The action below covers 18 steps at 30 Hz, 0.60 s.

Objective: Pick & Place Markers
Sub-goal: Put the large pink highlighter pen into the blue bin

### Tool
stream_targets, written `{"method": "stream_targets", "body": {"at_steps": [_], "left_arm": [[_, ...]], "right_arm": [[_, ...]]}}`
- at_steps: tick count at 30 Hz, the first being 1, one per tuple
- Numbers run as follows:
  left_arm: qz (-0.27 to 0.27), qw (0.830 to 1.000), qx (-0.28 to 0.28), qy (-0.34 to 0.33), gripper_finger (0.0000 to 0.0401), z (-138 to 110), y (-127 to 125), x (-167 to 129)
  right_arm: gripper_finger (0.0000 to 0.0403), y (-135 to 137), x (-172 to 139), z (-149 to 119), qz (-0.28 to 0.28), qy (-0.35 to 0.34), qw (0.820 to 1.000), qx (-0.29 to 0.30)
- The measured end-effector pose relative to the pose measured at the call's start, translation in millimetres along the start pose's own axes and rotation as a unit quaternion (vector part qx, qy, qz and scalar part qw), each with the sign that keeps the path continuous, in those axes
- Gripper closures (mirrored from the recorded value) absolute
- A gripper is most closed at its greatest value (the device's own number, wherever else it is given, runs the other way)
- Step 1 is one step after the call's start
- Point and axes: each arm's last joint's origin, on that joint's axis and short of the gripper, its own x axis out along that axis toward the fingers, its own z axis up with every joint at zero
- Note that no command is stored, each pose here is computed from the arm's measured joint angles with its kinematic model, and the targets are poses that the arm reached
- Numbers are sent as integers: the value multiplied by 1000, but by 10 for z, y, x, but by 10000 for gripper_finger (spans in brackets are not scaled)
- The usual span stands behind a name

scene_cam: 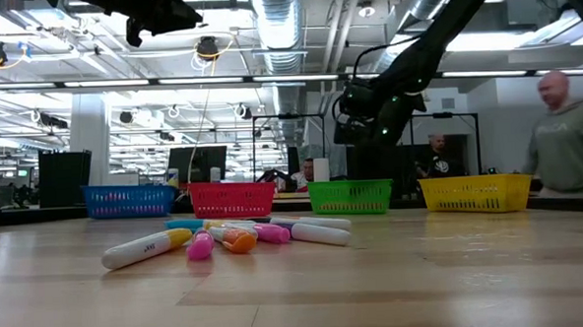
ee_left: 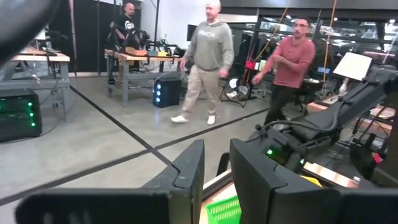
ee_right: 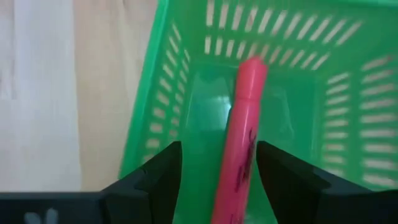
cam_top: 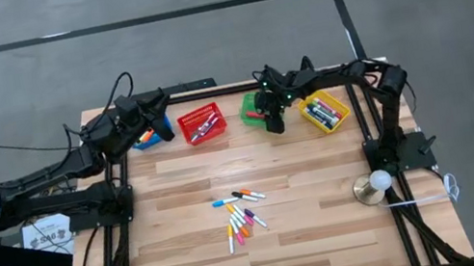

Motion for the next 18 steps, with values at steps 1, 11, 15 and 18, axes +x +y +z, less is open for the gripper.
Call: {"method": "stream_targets", "body": {"at_steps": [1,11,15,18], "left_arm": [[0,1000,0,0,325,1,1,1],[-26,999,-20,-4,325,11,-34,-9],[-32,999,-21,-5,325,14,-43,-12],[-36,999,-26,-5,325,14,-45,-12]], "right_arm": [[206,9,8,-21,4,8,1000,2],[259,-58,89,8,-9,15,1000,9],[301,-58,78,15,-8,19,1000,10],[329,-62,63,47,-10,14,1000,13]]}}
